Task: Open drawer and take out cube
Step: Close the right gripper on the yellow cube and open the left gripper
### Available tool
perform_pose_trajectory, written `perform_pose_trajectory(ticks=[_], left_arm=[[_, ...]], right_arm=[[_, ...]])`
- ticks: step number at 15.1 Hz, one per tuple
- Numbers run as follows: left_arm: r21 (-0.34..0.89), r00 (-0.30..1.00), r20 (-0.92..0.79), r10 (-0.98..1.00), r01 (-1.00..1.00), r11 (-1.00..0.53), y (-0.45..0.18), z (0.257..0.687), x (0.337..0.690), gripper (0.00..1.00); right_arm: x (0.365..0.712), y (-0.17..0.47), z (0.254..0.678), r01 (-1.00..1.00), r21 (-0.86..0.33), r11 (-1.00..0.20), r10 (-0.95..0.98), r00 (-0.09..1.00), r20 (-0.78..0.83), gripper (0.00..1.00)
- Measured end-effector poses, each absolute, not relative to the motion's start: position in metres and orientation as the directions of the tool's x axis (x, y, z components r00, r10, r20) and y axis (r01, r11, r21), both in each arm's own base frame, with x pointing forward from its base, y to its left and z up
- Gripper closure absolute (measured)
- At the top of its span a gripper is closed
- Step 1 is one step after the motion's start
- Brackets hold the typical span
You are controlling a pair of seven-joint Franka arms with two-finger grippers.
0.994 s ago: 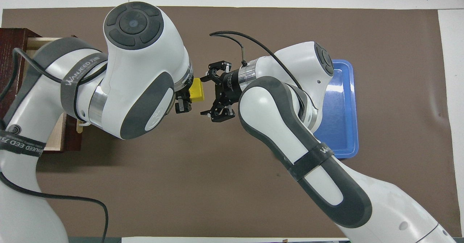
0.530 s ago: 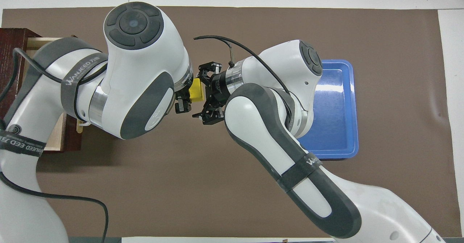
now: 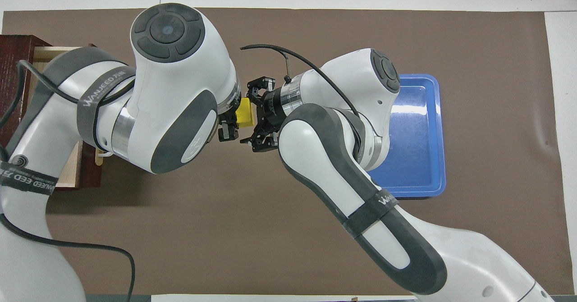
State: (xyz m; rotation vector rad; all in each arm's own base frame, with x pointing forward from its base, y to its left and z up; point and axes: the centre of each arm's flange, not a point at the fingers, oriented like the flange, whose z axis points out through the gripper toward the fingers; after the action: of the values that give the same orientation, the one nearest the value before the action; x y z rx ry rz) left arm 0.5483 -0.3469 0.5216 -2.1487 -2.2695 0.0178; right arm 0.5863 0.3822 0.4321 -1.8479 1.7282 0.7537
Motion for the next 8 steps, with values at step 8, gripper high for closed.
perform_pose_trajectory(ticks=[8], left_arm=[[-0.024, -0.042, -0.006, 0.999, 0.999, 0.042, -0.3509, 0.5198, 0.5461, 0.45]], right_arm=[[0.5927, 0.3737, 0.4330, -0.998, 0.015, -0.067, -0.724, 0.038, -0.688, 0.45]])
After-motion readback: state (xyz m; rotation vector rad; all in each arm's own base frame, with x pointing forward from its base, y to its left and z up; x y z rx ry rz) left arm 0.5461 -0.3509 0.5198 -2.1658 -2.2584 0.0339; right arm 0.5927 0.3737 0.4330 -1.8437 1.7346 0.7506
